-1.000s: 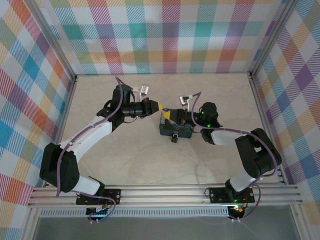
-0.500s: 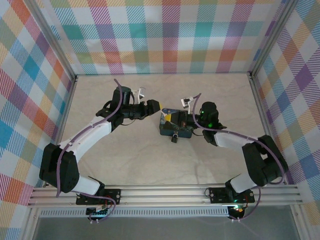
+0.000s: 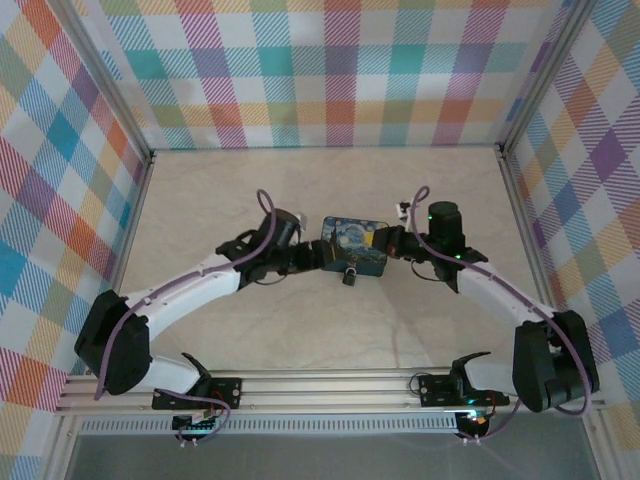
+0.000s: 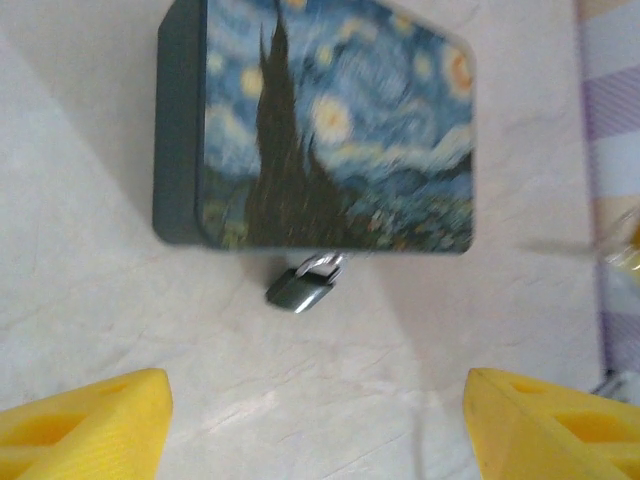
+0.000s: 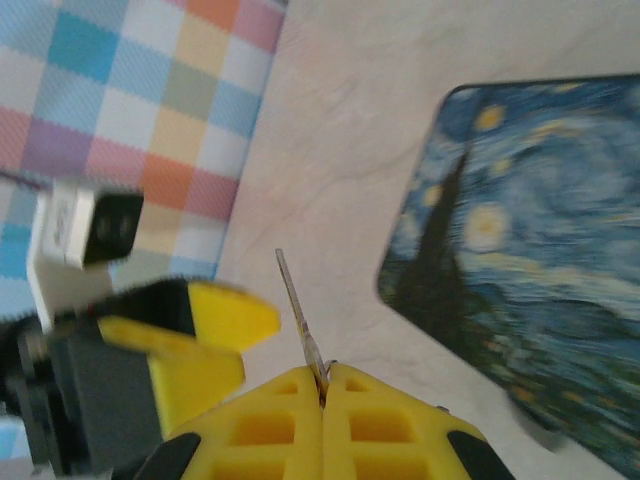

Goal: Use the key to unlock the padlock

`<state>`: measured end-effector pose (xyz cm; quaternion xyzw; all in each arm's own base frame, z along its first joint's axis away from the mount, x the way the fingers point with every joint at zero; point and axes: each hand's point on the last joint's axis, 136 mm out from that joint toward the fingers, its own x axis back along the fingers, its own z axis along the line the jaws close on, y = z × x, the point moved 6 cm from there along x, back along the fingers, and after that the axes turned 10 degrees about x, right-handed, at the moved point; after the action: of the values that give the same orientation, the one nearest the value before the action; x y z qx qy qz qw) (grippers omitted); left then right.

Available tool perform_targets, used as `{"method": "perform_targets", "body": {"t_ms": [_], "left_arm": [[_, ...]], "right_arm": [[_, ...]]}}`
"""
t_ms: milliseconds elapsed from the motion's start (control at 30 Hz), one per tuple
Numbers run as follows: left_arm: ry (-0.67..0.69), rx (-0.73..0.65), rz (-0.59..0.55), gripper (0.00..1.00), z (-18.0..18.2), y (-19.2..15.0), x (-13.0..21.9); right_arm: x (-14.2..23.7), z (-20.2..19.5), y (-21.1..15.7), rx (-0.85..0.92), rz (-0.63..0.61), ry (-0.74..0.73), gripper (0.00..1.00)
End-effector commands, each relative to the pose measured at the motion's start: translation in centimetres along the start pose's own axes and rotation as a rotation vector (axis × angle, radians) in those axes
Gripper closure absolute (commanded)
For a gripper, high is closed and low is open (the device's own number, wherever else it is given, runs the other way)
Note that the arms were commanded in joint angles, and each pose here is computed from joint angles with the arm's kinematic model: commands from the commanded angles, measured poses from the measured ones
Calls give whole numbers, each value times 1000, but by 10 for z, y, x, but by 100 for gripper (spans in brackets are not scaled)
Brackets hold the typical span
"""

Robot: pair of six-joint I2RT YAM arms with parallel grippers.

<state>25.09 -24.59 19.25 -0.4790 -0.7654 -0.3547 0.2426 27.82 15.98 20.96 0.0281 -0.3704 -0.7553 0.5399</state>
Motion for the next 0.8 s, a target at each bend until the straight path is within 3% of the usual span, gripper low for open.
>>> {"method": "perform_targets", "body": {"t_ms": [0,200,467,767], "left_arm": [[128,-104,-69,23,4,-20,-14],[188,-286,-70,24,-17,-46,-54],[261,-327,-50,27,-18,-49,-97],[348,-370,-18,37,-13,-51,-128]], "right_arm": [[16,-8,-2,-18,26,-73,100],[27,-8,0,-34,22,-122,100],[36,-8,-3,-42,-1,-150,100],[38,-9,-5,-49,-7,-149,100]]}}
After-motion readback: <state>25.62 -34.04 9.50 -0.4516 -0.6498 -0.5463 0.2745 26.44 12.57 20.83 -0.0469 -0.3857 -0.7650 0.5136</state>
